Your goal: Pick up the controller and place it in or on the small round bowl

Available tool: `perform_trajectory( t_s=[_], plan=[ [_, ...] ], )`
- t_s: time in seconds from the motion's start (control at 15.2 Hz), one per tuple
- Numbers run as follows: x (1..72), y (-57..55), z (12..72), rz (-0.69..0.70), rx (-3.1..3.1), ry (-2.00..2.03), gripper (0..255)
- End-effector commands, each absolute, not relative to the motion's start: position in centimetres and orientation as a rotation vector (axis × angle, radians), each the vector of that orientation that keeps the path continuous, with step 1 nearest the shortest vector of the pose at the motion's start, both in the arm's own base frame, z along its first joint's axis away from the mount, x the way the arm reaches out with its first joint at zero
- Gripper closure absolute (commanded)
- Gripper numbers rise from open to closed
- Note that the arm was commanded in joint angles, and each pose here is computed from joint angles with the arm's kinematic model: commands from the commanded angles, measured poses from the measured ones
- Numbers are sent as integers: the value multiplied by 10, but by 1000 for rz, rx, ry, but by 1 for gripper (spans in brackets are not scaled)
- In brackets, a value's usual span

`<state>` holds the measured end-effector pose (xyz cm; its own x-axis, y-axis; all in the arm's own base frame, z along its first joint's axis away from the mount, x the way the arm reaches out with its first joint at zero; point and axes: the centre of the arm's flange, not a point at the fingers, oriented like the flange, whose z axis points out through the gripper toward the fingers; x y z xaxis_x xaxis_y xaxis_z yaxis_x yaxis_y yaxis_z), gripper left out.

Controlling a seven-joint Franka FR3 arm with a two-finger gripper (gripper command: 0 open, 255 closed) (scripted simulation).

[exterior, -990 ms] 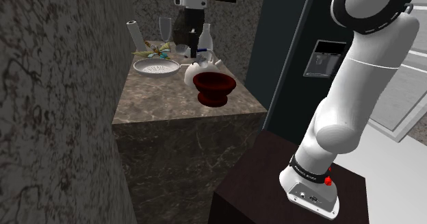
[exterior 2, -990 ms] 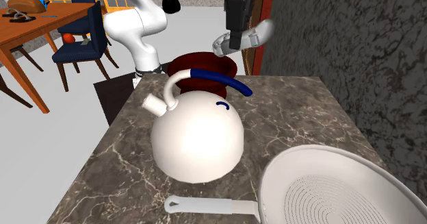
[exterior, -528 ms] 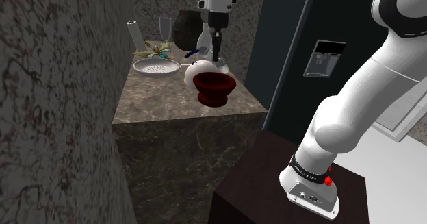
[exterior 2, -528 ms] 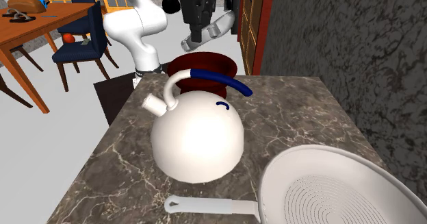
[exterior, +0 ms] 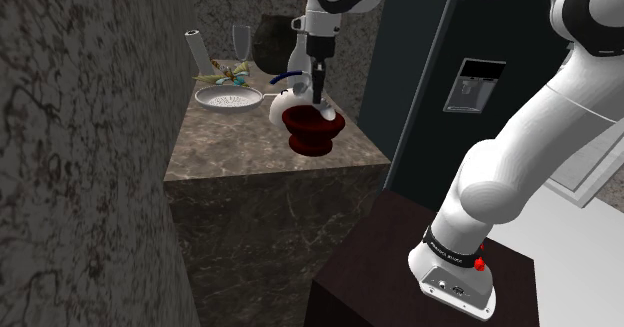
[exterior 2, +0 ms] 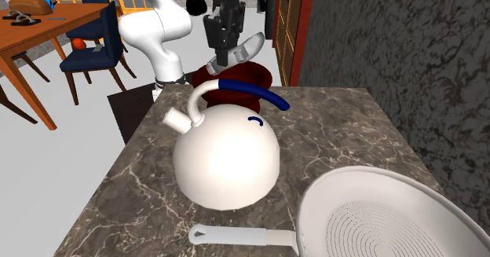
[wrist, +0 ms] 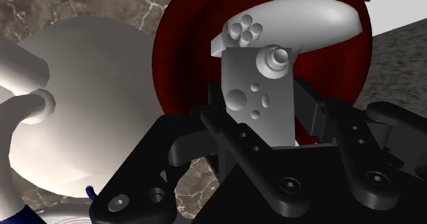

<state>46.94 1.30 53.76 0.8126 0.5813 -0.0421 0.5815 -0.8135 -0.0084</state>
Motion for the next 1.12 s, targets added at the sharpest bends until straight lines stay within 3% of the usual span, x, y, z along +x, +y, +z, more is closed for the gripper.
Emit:
perform_trajectory(
  t_s=[0.0,0.79,0.86,1.06],
  plan=[
    [470,13,526,-66,2986,958,255],
    [470,13,505,-66,2986,958,255],
    [470,13,505,-66,2986,958,0],
    [470,13,505,-66,2986,958,0]
  ],
)
